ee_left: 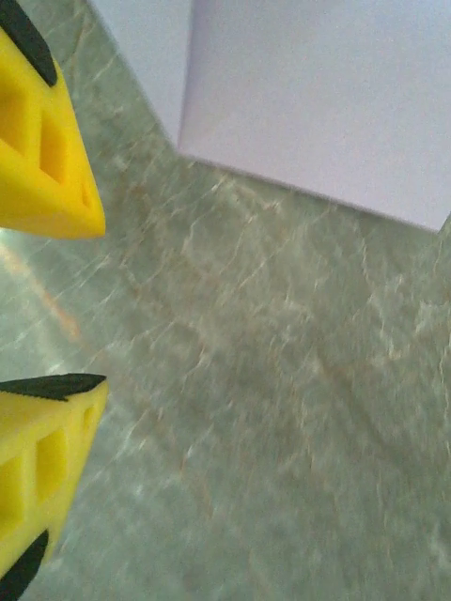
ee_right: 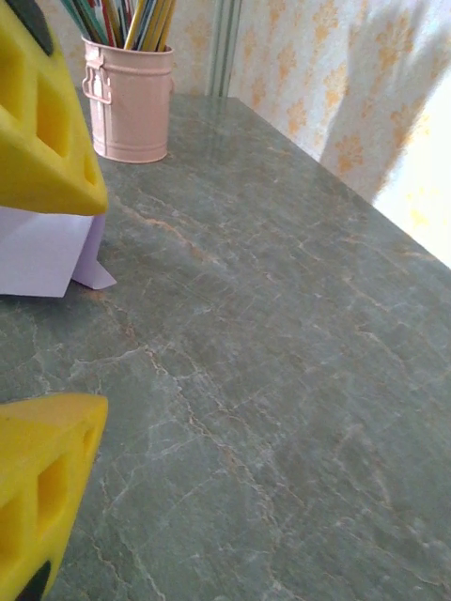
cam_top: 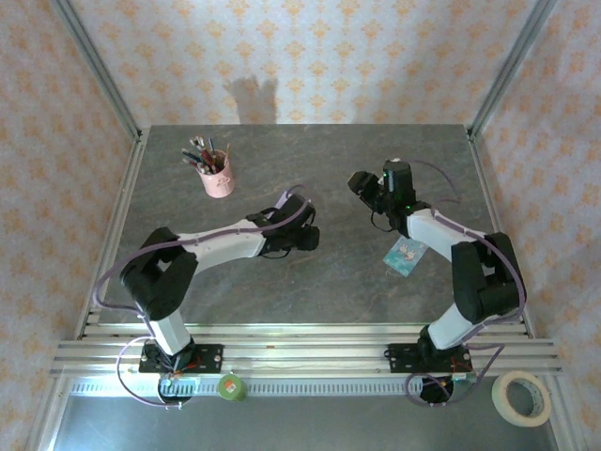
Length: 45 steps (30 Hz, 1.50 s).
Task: Fold a paper plane with a square sheet of paper (pick it up from the middle)
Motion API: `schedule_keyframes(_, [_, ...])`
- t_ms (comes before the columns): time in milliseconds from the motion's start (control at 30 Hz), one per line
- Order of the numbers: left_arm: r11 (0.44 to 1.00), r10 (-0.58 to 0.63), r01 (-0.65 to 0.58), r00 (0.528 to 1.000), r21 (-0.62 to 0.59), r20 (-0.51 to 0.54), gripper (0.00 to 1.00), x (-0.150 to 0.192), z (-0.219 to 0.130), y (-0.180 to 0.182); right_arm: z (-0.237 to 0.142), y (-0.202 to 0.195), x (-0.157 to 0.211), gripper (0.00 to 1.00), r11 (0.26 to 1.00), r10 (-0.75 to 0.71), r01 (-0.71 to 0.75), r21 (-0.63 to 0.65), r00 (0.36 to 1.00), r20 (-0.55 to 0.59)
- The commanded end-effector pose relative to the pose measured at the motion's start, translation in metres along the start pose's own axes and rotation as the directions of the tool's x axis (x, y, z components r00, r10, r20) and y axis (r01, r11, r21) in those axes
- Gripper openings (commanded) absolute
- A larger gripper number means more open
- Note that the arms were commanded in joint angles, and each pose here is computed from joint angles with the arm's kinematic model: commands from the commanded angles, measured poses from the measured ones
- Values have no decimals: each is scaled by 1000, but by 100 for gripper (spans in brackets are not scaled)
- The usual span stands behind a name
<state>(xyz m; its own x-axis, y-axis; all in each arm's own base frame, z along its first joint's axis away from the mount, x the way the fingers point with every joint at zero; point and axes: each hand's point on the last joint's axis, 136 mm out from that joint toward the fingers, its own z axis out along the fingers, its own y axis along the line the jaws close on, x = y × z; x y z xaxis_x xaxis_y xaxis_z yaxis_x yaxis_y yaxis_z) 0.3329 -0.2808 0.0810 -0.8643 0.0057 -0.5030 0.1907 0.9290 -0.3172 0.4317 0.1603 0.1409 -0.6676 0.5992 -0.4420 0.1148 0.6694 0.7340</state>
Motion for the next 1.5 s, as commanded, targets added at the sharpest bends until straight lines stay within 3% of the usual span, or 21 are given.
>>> schedule_keyframes(0, [986,-123,117,991,115,50,48,-22,-17,8,1,12,-5,52,998,9,-9,-60,1000,4])
schedule_keyframes(200, [939,-320,303,943,161,89,48,-40,-16,61,3,10,0,53,997,23,-24,-73,1000,-10])
schedule_keyframes(400, [925,-379,375,917,53,123,45,-45,-2,101,8,6,6,53,997,36,-38,-71,999,-38])
schedule_keyframes(833, [877,-467,477,874,-53,135,37,-32,25,142,18,4,27,53,993,52,-66,-93,988,-142])
schedule_keyframes(1133, [797,-604,604,796,10,41,33,-5,39,144,32,8,95,52,997,52,-68,-40,952,-303])
schedule_keyframes(1300, [740,-660,660,750,132,-51,29,4,41,118,35,7,130,50,997,65,-71,-5,932,-356])
schedule_keyframes(1467, [696,-698,701,711,157,-84,23,9,40,98,31,2,156,47,993,114,-108,37,913,-392])
